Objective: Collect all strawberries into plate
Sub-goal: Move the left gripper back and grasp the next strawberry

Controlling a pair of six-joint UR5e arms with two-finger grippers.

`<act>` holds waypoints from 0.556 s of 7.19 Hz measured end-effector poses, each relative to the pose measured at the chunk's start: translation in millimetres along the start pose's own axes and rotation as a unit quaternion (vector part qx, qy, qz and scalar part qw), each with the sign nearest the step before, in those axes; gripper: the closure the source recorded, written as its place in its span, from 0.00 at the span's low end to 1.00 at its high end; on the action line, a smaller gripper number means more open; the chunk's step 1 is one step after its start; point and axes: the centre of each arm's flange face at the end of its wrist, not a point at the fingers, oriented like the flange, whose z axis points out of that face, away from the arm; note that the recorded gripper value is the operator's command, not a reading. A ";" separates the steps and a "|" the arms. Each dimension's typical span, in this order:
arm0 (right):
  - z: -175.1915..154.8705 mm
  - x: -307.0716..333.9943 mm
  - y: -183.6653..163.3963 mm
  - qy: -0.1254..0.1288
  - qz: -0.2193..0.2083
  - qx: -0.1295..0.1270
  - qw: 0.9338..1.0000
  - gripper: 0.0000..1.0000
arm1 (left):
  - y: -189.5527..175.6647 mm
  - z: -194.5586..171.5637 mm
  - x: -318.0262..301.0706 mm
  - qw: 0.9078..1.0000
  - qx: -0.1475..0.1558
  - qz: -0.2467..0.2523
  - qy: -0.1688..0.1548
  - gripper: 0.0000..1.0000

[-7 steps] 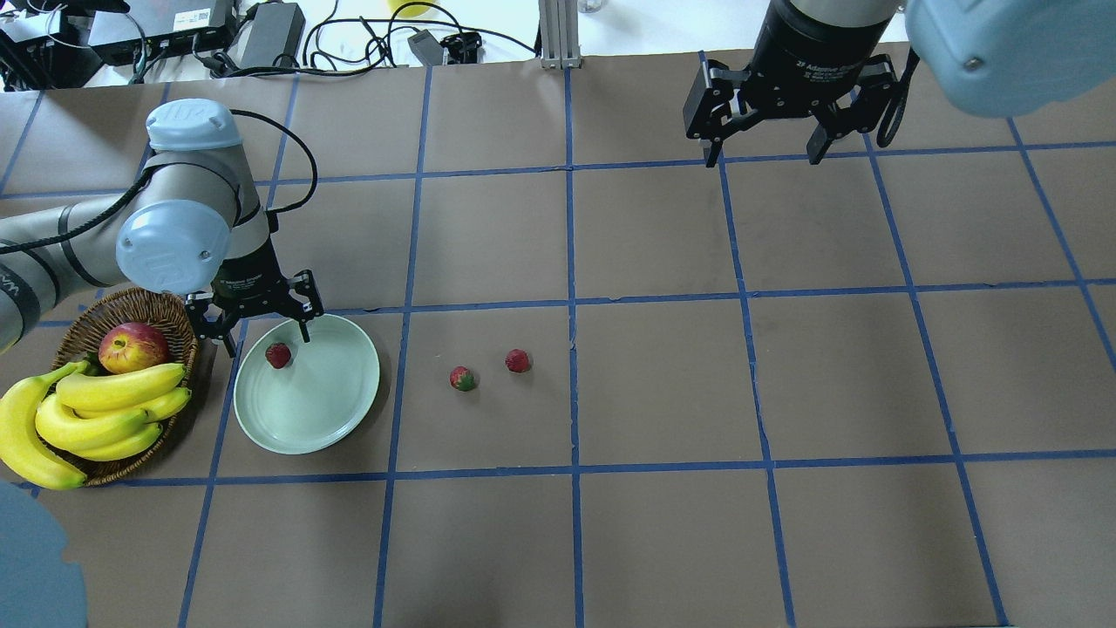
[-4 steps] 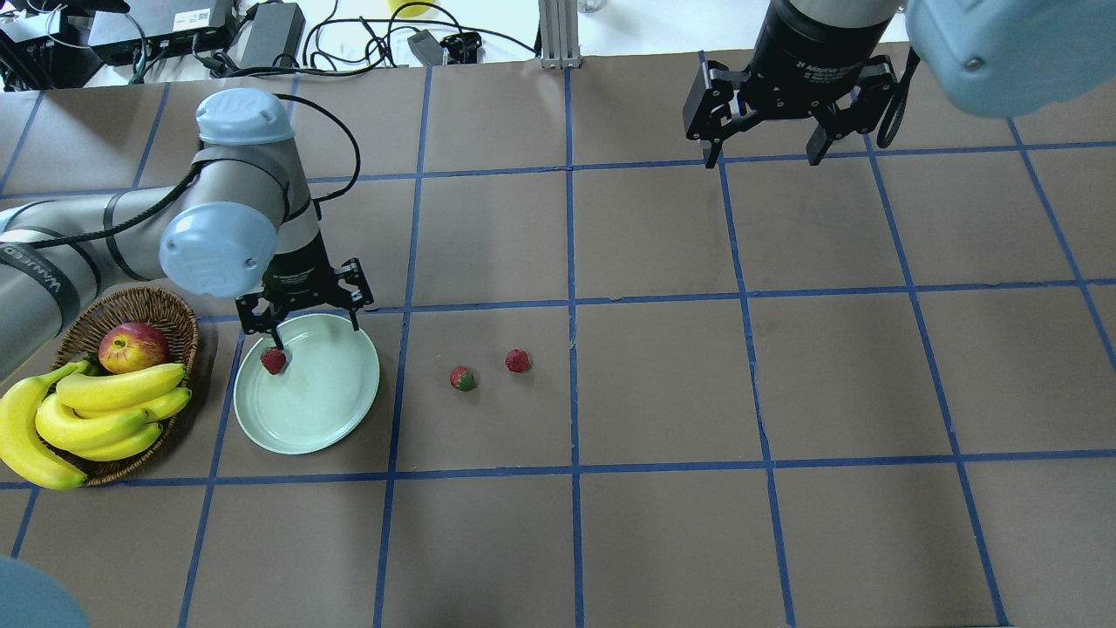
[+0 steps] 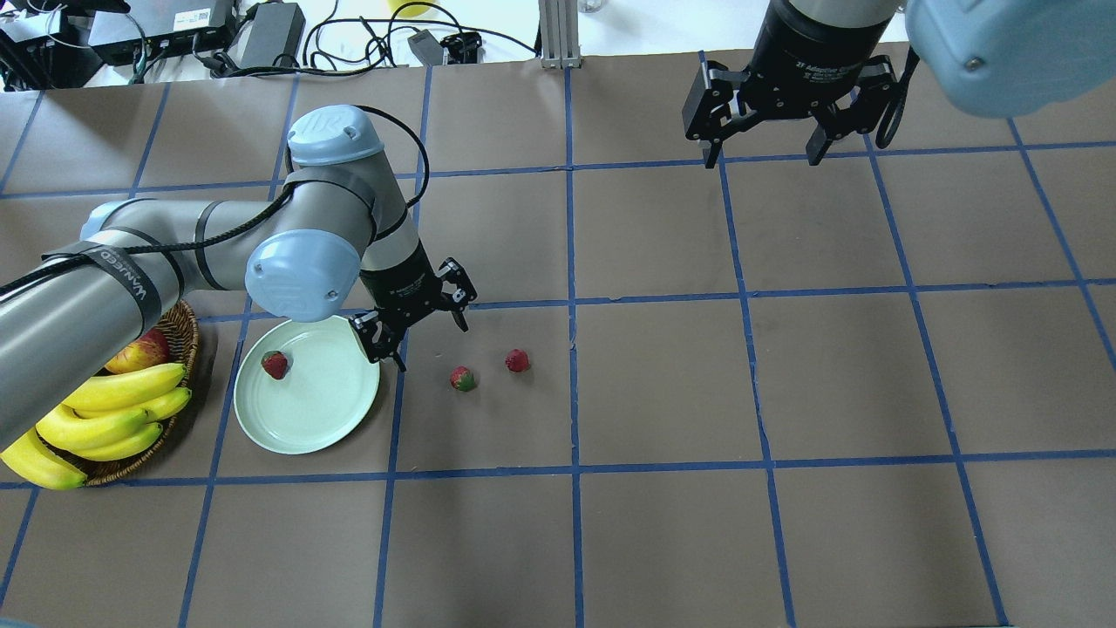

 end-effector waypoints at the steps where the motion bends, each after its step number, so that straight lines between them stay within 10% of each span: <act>1: 0.0 0.1 -0.1 0.000 0.000 0.000 1.000 0.00 | -1.3 9.1 0.4 1.000 0.001 0.002 0.004 0.00; 4: -1.1 2.2 -3.6 0.003 0.000 0.010 1.000 0.00 | -1.5 37.1 -3.7 1.000 -0.010 0.002 -0.005 0.05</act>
